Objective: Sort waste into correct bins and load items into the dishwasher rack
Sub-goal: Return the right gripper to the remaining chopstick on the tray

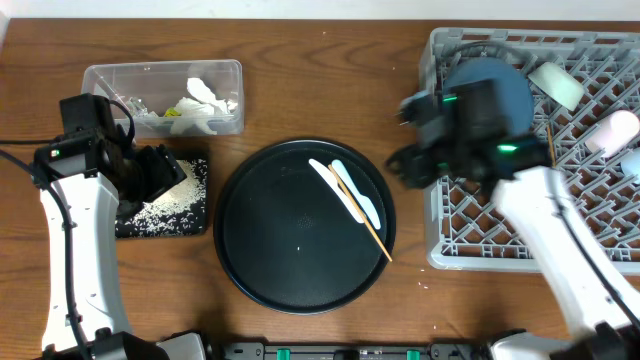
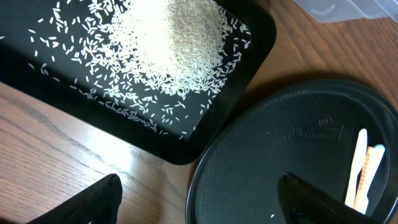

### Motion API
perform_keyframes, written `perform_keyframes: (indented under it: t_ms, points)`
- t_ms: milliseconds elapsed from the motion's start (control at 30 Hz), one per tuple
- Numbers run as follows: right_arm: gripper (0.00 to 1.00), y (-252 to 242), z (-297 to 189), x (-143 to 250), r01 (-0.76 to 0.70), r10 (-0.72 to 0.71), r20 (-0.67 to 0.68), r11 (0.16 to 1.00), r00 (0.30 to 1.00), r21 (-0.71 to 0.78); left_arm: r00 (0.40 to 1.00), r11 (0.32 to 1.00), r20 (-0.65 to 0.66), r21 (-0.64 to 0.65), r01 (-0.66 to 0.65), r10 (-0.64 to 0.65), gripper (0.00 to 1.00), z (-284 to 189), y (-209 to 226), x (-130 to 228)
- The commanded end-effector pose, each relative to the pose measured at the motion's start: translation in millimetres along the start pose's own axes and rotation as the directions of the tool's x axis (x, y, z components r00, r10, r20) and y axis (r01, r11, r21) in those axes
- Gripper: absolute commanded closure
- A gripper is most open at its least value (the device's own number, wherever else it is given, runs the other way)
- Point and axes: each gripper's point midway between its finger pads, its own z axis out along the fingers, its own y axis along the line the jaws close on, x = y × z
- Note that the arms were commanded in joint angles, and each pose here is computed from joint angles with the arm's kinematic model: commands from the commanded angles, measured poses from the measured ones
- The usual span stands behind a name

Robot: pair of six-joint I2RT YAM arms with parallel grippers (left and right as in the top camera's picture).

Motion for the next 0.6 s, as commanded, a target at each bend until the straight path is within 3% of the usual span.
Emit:
perform_keyframes:
  t_ms: [0, 200, 400, 567]
  points:
    - [0.40, 25, 38, 16, 0.051, -0.053, -0.103, 0.998, 0.993, -0.021, 1.000, 1.000, -0.005, -0.005, 0.008, -0.008, 0.19, 1, 2, 2]
    - [0.52, 62, 100, 48, 0.126, -0.143, -0.258, 0.989, 0.956, -0.081, 1.000, 1.000, -0.005, -0.005, 0.008, -0.008, 0.19, 1, 2, 2]
    - [0.56, 60, 144, 79, 0.069, -0.057, -0.374, 0.997, 0.926, 0.019, 1.000, 1.000, -0.005, -0.005, 0.008, -0.008, 0.19, 1, 2, 2]
    - [0.57, 52, 157, 87, 0.051, -0.020, -0.395, 0.996, 0.918, 0.069, 1.000, 1.000, -0.005, -0.005, 0.008, -0.008, 0.18, 1, 2, 2]
